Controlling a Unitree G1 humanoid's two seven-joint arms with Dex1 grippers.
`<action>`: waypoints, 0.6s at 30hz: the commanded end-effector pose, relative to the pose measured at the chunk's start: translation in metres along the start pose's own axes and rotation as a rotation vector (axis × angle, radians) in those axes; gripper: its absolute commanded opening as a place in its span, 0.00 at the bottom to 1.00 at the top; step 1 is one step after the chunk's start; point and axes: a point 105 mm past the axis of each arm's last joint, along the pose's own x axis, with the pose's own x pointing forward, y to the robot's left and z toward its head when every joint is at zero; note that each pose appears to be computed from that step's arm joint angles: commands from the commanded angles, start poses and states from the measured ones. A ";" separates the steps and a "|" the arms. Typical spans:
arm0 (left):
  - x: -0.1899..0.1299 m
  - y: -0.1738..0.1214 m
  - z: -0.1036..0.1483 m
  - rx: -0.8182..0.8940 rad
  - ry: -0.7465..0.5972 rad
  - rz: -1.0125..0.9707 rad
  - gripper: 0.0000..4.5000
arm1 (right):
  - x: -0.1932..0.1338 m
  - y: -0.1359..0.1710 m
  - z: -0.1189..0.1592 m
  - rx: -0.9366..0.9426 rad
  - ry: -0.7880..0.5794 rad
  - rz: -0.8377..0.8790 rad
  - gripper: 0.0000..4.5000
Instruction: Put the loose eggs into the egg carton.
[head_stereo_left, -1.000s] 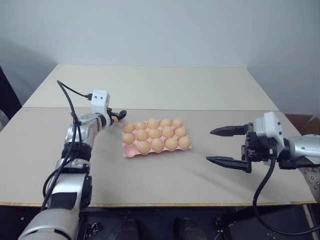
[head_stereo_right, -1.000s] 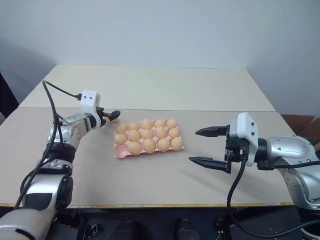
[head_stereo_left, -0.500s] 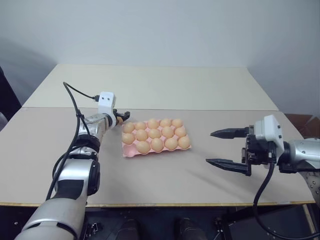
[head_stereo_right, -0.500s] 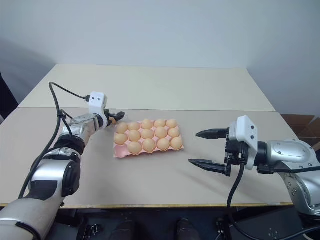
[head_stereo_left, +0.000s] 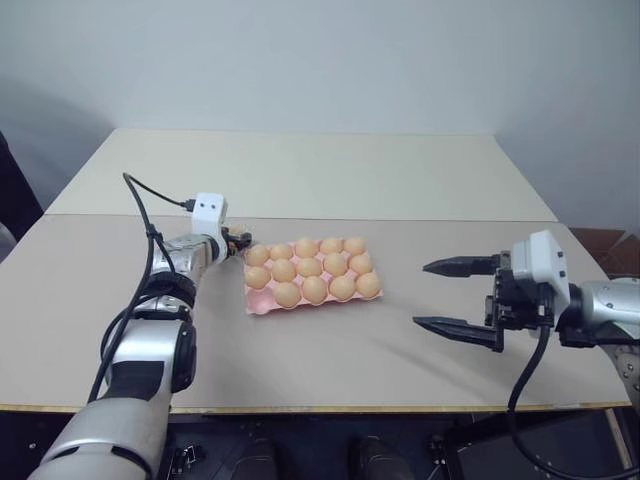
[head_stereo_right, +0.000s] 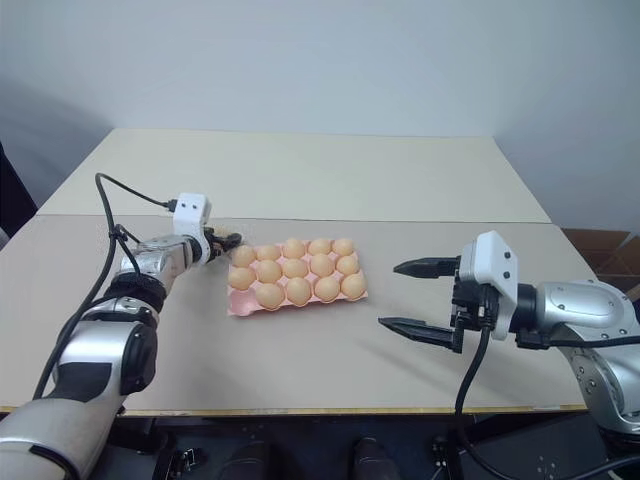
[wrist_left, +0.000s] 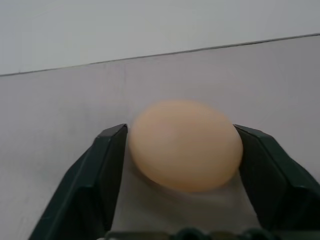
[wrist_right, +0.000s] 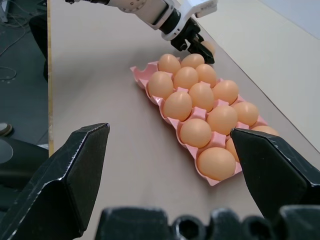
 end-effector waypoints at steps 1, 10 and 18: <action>-0.003 0.004 0.012 0.003 -0.036 0.013 0.55 | -0.004 -0.004 0.008 -0.031 -0.014 -0.017 1.00; -0.010 0.015 0.021 0.022 -0.073 0.035 0.53 | -0.004 -0.005 0.008 -0.031 -0.009 -0.024 1.00; -0.054 0.013 0.065 0.159 -0.286 -0.127 0.53 | -0.004 -0.004 0.007 -0.029 -0.009 -0.022 1.00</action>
